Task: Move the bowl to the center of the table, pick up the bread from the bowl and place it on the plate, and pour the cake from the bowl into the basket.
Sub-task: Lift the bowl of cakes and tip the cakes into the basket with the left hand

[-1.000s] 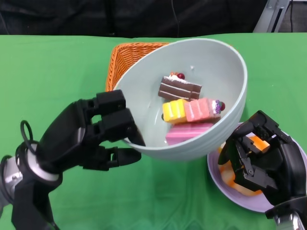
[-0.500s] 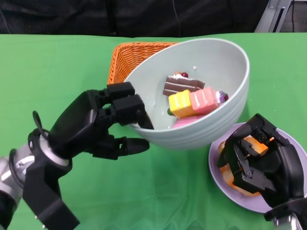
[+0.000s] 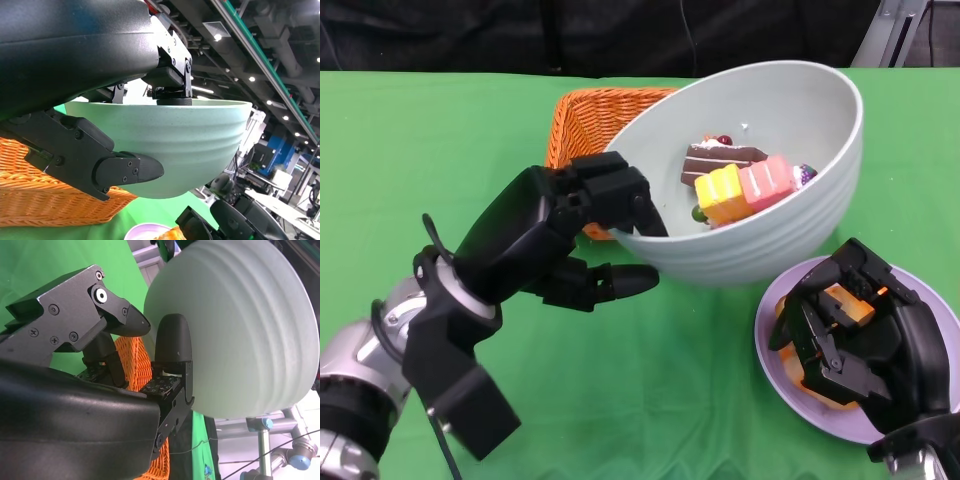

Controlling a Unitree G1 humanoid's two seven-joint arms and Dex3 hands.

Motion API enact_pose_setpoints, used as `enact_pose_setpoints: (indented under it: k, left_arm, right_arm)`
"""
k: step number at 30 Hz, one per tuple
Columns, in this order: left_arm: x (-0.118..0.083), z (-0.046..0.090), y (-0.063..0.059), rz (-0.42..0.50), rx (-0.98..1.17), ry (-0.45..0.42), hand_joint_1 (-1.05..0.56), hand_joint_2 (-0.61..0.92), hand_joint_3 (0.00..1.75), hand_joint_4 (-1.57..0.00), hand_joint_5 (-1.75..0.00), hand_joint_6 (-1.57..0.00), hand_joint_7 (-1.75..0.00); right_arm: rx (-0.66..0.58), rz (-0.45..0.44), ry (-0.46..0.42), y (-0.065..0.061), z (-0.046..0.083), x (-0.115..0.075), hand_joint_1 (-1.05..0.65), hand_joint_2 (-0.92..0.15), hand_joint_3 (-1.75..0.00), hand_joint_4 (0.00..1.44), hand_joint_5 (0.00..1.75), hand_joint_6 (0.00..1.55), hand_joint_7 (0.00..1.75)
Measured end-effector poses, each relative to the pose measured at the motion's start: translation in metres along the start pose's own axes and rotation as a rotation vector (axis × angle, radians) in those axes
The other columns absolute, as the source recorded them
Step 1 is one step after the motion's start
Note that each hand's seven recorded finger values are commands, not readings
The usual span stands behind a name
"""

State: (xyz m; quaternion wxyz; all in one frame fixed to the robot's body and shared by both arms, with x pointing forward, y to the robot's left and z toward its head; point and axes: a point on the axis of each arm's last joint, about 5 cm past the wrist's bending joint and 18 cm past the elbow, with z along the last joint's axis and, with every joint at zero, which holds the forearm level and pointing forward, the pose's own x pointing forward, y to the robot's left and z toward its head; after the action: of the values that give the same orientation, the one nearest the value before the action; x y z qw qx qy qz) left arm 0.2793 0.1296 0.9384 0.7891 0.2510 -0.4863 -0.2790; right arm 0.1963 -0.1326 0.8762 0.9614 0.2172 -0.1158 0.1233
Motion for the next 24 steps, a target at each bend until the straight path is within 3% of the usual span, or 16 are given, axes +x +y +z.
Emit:
enact_pose_setpoints:
  k: [15, 24]
  left_arm:
    - [0.027, -0.003, -0.004, 0.031, -0.032, -0.001, -0.09, 0.68, 1.0, -0.61, -1.75, -0.57, -1.58]
    - [0.033, -0.008, -0.01, 0.018, -0.093, 0.087, -0.1, 0.66, 0.99, -0.61, -1.75, -0.6, -1.54]
  right_arm:
    - [-0.034, -0.004, -0.01, 0.001, -0.008, -0.002, -0.15, -0.57, -1.06, 0.69, 1.75, 0.57, 1.48]
    - [-0.032, 0.007, 0.002, -0.001, -0.009, -0.002, -0.16, -0.53, -1.09, 0.71, 1.75, 0.56, 1.52]
